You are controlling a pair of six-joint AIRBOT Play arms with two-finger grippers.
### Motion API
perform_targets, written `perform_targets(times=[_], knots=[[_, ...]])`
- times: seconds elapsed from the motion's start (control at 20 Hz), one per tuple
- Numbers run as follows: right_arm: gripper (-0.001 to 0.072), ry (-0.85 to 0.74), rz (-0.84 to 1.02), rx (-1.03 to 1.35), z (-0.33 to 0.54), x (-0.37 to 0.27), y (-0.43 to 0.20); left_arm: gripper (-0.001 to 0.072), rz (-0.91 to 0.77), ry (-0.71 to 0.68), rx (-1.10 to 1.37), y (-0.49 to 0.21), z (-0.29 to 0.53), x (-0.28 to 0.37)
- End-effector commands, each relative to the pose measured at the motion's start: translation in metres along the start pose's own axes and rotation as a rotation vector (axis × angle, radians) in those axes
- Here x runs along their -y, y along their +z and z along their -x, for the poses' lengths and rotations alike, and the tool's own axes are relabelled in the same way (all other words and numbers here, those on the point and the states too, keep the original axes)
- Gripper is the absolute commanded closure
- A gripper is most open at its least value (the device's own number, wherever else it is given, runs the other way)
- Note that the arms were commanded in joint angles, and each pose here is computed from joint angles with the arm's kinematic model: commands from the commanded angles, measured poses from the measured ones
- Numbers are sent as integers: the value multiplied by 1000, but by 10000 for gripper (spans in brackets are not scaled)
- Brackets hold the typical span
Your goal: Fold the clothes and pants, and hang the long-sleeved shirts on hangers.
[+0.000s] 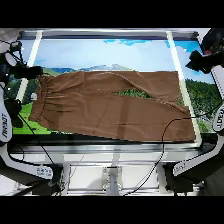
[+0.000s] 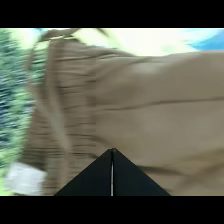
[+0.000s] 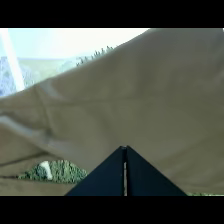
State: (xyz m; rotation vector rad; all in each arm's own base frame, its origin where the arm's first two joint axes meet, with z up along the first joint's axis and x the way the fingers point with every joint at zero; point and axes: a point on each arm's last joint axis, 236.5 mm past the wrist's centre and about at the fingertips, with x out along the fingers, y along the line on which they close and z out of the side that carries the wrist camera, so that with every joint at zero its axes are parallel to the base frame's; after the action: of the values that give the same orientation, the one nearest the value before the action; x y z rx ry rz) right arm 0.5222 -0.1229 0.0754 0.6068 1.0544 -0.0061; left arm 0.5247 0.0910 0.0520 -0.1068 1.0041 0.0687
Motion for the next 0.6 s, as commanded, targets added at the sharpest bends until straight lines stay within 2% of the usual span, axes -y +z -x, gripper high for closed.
perform_targets(times=[0.0,0.15,0.25,0.4,0.45,0.5,0.55], knots=[[706,30,-43,-80,17,34,-22,692,-22,-141,42,-2,32,37],[705,46,-104,-168,5,65,-56,692,-9,-154,2,-41,48,44],[705,135,-154,-216,-11,70,-80,691,-1,-164,-28,-70,56,50],[701,160,-236,-272,-35,88,-114,691,15,-274,3,-82,78,78],[664,125,-243,-309,-42,99,-128,691,32,-321,33,-75,88,90],[462,85,-248,-349,-49,109,-141,691,53,-370,72,-67,99,102],[229,57,-254,-381,-54,116,-151,691,73,-424,114,-57,111,114]])
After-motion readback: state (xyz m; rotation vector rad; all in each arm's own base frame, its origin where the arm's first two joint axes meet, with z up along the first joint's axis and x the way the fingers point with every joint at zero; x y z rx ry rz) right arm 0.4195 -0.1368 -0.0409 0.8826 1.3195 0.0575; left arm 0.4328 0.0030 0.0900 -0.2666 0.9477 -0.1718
